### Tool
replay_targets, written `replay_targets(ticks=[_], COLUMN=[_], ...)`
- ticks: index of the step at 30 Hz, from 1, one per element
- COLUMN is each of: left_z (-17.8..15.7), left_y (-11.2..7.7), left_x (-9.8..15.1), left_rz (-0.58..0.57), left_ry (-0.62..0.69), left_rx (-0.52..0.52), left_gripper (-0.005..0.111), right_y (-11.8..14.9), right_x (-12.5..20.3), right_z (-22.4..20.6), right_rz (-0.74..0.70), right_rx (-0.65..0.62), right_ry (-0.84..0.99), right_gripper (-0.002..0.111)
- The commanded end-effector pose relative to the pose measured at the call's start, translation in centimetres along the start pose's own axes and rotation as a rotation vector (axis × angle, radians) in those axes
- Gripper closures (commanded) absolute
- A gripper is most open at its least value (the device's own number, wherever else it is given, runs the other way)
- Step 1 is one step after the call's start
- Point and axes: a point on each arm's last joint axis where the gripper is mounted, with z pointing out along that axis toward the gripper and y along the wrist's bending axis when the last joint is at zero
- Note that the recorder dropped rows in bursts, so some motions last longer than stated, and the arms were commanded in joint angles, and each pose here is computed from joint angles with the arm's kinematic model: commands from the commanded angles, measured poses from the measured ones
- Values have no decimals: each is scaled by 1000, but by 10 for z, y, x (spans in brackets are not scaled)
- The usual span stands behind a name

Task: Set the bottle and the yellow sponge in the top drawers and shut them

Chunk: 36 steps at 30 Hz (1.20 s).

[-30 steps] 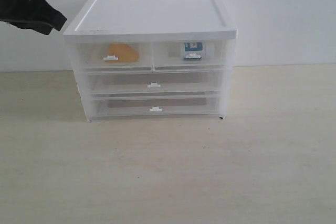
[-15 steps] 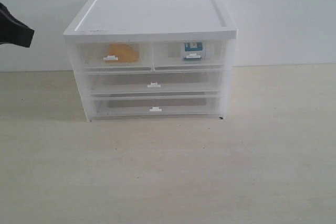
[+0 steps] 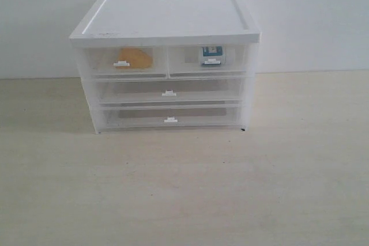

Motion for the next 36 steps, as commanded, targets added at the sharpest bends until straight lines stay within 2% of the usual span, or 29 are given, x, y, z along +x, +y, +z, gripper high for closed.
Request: replay_targets(ticks=[1, 8, 14, 22, 25, 31, 36], left_z=[-29, -52, -52, -35, -26, -21, -25], left_y=[-3, -7, -8, -8, -8, -11, -11], left_x=[13, 16, 19, 30, 40, 73, 106], left_rz=[-28, -164, -163, -171, -152, -27, -40], left_ry=[-21, -76, -100, -210, -243, -305, -320], left_rx=[7, 54, 49, 26, 9, -43, -98], left_gripper=[102, 102, 102, 102, 102, 102, 102], right_y=[0, 0, 0, 0, 0, 0, 0], right_x=[0, 0, 0, 0, 0, 0, 0], right_z=[0, 0, 0, 0, 0, 0, 0], right_rz=[-2, -2, -2, -2, -2, -2, -2], right_rx=[1, 1, 1, 1, 1, 1, 1], right_ry=[-8, -8, -8, -8, -8, -8, -8], right_gripper=[108, 108, 108, 108, 108, 108, 108])
